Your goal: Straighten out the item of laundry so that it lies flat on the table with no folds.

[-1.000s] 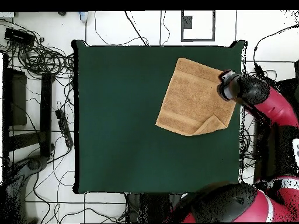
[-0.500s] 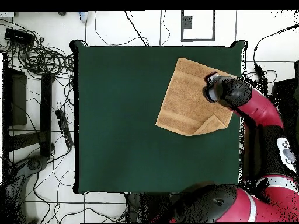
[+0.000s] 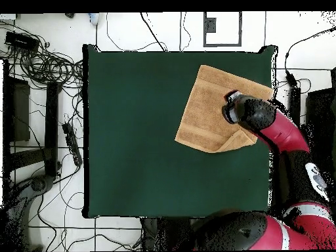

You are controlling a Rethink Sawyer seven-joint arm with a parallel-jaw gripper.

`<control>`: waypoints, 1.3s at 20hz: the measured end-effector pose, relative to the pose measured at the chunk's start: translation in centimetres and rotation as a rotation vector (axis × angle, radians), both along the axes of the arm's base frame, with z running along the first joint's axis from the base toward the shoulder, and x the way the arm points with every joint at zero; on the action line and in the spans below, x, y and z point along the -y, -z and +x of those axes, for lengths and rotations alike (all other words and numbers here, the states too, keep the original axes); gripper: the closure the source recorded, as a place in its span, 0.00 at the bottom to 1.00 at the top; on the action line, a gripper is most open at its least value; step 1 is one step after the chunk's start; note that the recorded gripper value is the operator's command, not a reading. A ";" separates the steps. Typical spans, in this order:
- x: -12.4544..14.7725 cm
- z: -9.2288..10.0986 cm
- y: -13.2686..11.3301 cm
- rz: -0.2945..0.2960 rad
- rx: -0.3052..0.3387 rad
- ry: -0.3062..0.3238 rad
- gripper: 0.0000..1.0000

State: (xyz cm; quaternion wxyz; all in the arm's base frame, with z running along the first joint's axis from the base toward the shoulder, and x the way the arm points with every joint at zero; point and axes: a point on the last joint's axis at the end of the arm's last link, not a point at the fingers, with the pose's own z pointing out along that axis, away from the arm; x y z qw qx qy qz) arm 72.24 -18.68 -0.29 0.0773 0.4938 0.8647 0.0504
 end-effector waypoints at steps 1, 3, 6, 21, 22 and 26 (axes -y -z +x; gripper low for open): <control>0.4 -0.6 0.3 0.002 -0.006 0.010 0.00; 1.7 -2.0 1.1 0.007 -0.018 0.035 0.00; 2.9 -3.1 1.7 0.010 -0.026 0.059 0.00; 6.5 -6.6 2.9 0.004 -0.039 0.131 0.00; 6.2 -6.6 2.8 0.001 -0.042 0.126 0.00; 4.7 -6.9 2.6 -0.010 -0.058 0.102 0.00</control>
